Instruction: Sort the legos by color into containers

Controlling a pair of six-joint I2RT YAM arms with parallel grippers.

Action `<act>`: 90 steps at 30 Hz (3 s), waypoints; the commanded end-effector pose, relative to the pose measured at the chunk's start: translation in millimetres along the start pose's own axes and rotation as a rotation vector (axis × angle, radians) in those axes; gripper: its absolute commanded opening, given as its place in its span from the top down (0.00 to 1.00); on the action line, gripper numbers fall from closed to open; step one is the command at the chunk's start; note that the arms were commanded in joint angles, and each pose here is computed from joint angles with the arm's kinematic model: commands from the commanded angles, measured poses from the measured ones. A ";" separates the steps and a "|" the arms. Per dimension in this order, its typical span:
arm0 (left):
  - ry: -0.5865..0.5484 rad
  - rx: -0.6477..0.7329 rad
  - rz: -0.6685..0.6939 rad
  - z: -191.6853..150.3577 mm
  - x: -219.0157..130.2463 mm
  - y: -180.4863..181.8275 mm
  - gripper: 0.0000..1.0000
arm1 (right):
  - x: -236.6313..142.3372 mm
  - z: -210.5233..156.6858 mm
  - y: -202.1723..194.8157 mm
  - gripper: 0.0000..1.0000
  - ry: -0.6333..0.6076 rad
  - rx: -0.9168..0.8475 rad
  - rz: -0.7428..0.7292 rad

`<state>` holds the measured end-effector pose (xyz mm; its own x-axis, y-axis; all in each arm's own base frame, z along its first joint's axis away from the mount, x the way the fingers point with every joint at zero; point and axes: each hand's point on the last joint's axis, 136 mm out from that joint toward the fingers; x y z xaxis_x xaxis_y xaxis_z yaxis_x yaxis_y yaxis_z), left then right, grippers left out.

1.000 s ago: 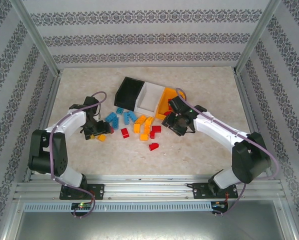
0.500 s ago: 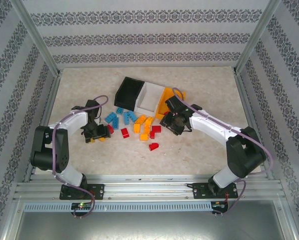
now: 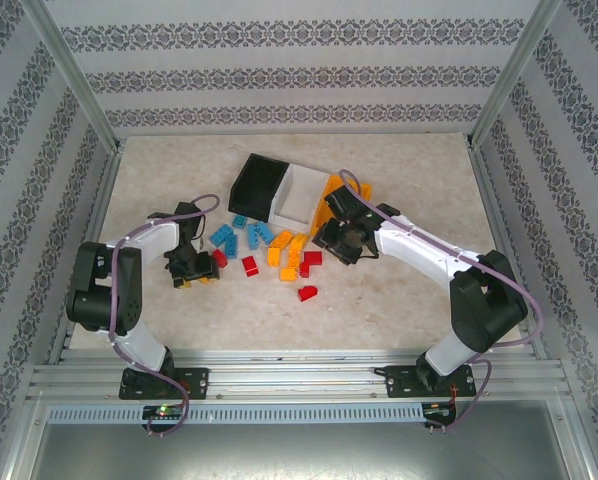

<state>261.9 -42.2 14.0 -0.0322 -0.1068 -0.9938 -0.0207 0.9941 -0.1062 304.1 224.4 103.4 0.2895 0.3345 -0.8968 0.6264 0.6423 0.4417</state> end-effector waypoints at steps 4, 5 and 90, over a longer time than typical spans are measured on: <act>-0.003 0.007 -0.030 8.1 10.1 -1.3 0.44 | -5.0 -4.3 5.8 0.48 -0.003 0.003 0.008; -0.004 0.009 -0.030 9.1 9.5 -1.5 0.45 | -5.2 -4.7 6.2 0.48 -0.003 0.003 0.010; -0.531 -0.019 -0.388 163.6 -143.5 -91.1 0.73 | -15.2 -39.5 -9.2 0.35 0.104 -0.249 -0.167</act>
<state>393.8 -82.8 145.1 0.4072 -0.3099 -0.8592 0.0140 0.9427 -0.3334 275.0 253.9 107.2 0.1249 0.2794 -0.9520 0.4631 0.8321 0.3050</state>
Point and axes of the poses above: each hand's point on the last joint's axis, 136 mm out from that joint toward the fingers, its own x axis out along the fingers, its own y axis along the line the jaws close on, z = x × y, and after that the axes turned 14 degrees about x, right-handed
